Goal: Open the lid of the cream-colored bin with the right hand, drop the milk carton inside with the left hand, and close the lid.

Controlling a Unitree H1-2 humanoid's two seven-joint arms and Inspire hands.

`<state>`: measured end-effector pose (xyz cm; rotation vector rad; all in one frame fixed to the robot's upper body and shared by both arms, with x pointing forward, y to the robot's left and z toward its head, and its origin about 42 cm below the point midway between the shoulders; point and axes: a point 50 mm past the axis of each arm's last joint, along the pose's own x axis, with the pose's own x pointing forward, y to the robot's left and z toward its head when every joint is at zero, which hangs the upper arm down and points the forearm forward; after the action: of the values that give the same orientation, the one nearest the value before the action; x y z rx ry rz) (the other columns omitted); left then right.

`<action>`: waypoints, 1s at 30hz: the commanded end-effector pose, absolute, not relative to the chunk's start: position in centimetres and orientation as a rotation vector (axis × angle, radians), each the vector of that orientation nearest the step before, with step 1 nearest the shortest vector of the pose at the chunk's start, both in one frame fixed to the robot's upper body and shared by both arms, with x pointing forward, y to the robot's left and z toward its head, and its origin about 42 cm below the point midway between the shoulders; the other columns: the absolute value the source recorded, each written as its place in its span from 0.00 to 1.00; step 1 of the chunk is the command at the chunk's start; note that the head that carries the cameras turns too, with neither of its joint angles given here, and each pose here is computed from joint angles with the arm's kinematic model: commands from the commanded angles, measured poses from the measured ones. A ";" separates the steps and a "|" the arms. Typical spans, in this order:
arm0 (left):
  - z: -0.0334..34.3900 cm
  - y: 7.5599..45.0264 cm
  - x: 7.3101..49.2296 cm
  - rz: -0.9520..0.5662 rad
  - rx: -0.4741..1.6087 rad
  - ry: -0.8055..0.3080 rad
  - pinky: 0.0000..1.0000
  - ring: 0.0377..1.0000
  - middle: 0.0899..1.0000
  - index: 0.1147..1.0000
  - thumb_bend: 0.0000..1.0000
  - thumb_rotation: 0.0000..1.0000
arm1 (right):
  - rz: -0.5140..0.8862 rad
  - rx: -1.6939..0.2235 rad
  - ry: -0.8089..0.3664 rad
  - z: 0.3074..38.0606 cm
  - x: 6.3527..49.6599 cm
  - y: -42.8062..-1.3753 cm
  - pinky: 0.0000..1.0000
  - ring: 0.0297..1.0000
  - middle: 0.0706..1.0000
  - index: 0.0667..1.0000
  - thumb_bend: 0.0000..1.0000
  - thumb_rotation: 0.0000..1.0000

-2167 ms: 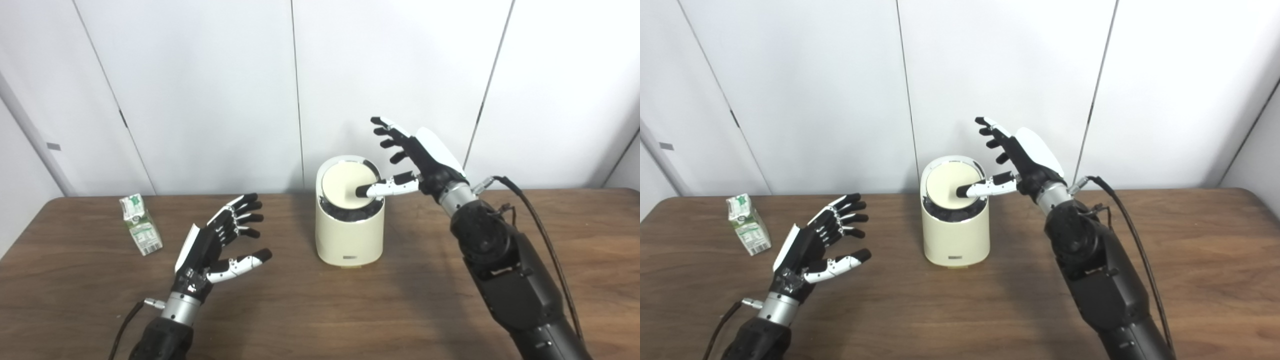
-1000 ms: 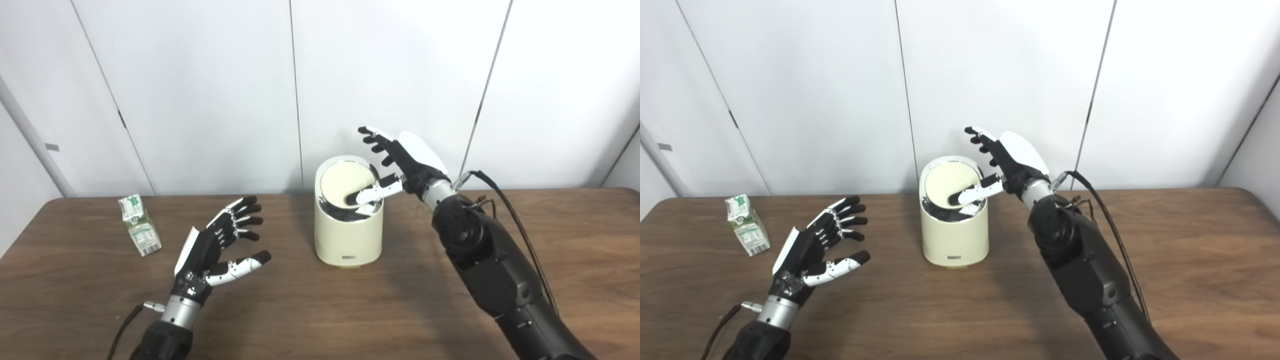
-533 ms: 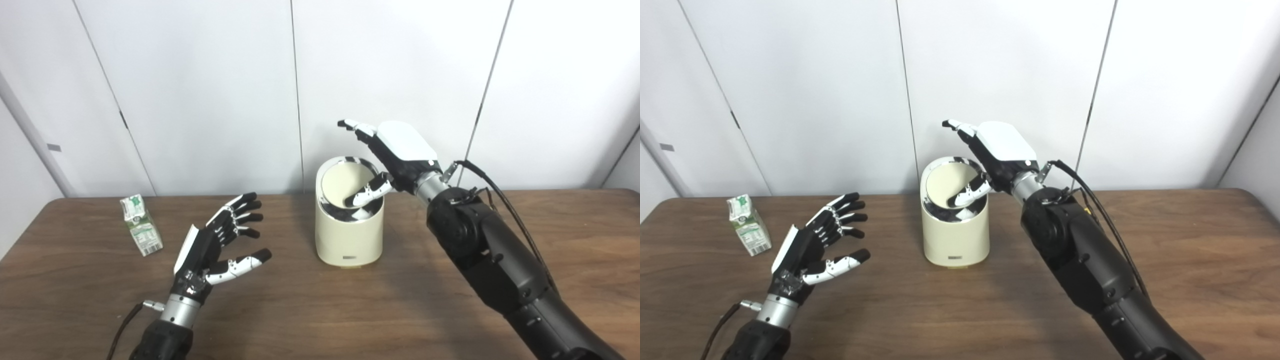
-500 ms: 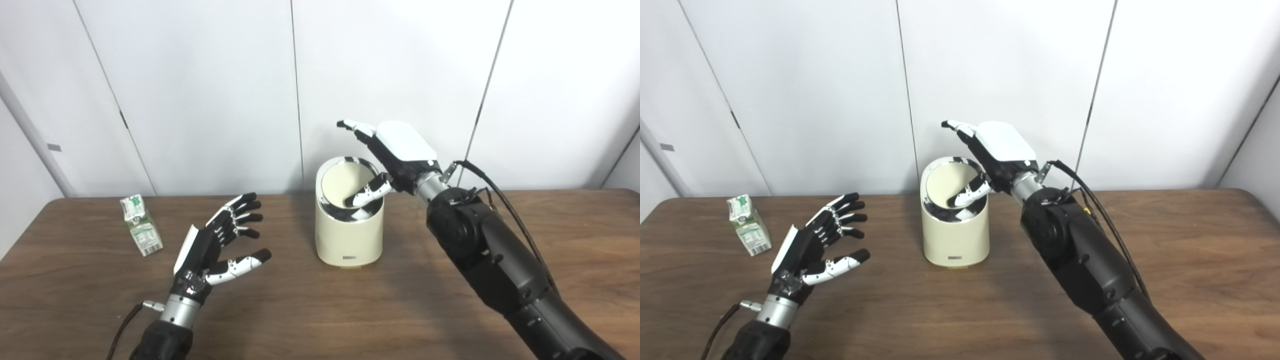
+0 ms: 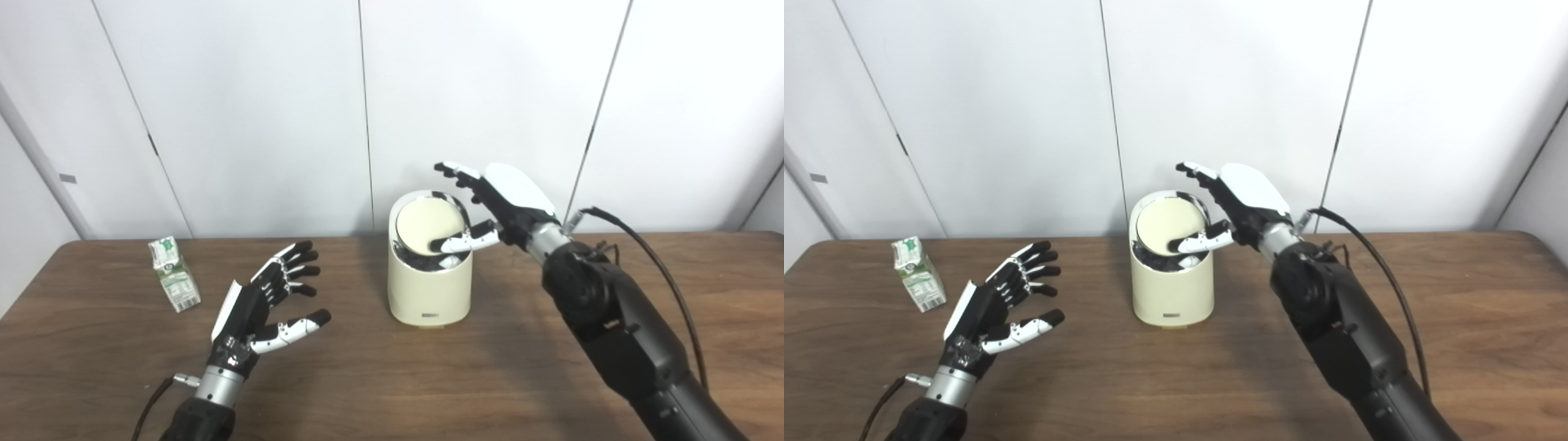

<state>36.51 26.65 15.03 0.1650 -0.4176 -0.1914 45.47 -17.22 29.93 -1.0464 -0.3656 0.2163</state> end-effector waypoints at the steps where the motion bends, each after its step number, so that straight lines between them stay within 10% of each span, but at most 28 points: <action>1: 16.8 26.6 37.4 -0.192 0.179 -0.485 0.64 0.76 0.82 0.87 0.73 0.18 | 0.157 -1.022 -0.435 32.3 45.3 -18.4 0.64 0.82 0.88 0.89 0.71 0.31; 30: 16.5 25.1 37.1 -0.198 0.179 -0.485 0.61 0.73 0.81 0.86 0.72 0.13 | 0.173 -0.739 -0.368 23.1 38.6 -26.3 0.67 0.81 0.88 0.89 0.75 0.25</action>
<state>36.54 25.83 14.67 0.1725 -0.4101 -0.1962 38.47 -25.40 21.51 -0.7366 -0.2923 0.1945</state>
